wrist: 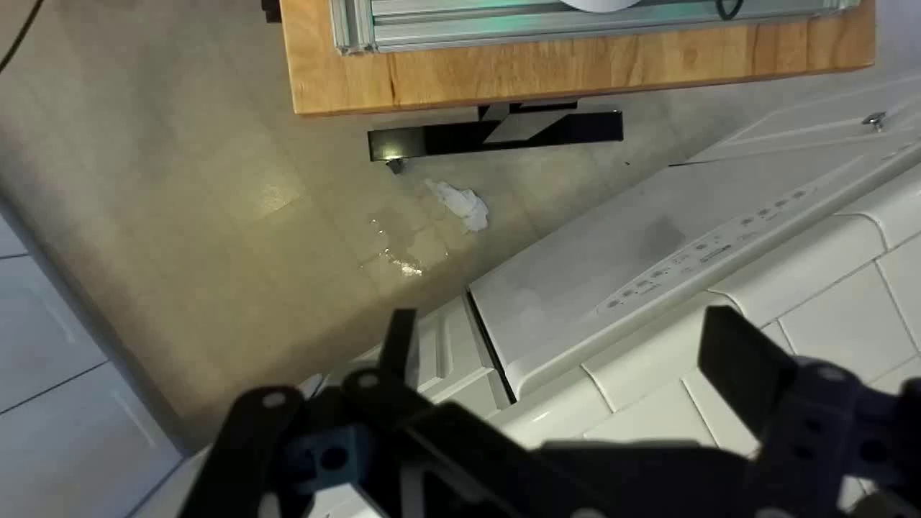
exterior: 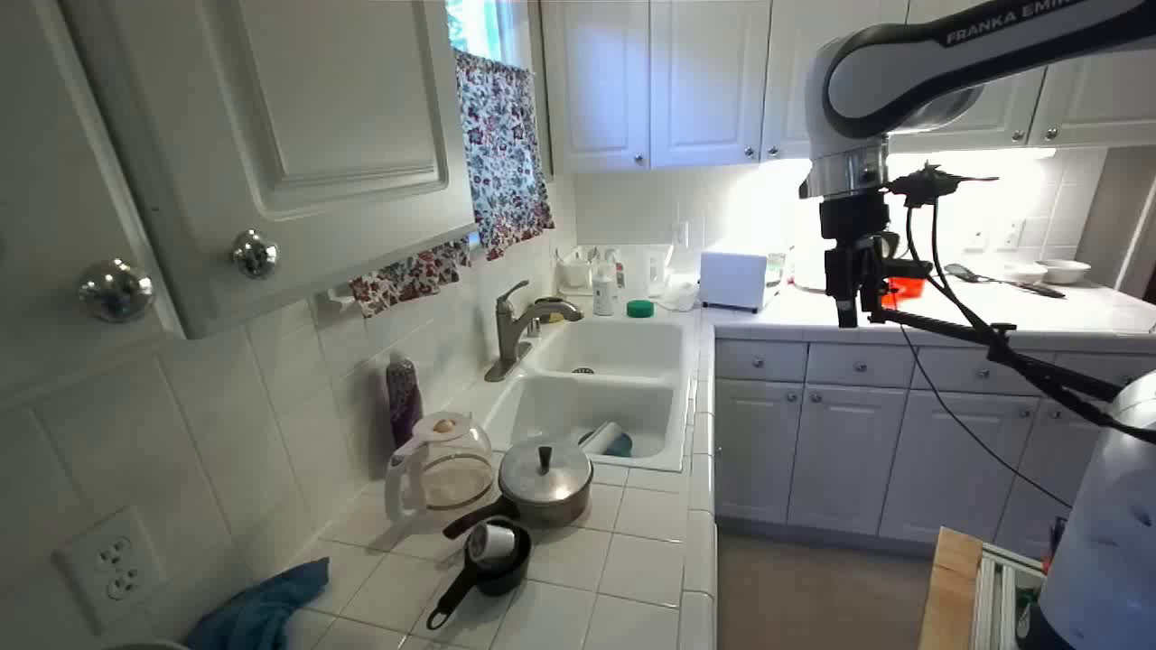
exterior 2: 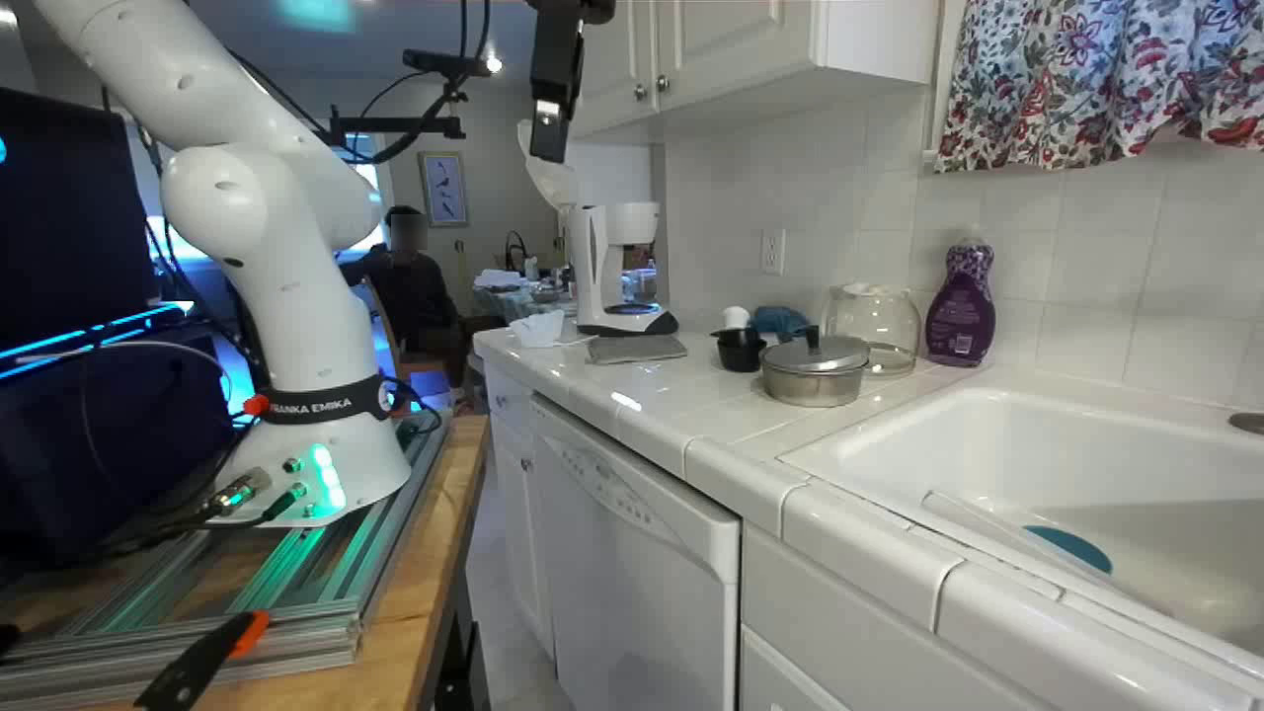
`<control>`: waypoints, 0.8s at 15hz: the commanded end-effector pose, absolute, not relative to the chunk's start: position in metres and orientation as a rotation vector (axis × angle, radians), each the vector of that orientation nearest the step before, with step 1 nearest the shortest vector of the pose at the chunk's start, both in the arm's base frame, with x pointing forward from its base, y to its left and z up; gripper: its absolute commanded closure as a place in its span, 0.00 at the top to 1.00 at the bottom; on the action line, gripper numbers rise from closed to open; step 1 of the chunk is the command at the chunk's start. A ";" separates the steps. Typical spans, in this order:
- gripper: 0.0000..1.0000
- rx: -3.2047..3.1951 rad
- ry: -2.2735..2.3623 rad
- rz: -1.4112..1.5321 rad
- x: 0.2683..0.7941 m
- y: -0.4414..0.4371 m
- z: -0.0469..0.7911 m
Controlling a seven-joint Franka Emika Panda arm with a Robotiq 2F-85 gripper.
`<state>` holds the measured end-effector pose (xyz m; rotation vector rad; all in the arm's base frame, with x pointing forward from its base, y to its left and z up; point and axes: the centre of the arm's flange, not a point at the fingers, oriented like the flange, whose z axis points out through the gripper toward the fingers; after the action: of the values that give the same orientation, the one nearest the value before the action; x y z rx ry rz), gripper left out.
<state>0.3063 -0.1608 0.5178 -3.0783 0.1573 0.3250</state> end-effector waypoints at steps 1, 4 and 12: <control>1.00 -3.078 0.157 0.325 0.306 -0.161 0.518; 1.00 -3.109 0.108 0.325 0.324 -0.138 0.508; 1.00 -3.188 -0.212 0.335 0.375 0.014 0.437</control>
<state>0.3595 -0.0394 0.4698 -3.1923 -0.1417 0.3323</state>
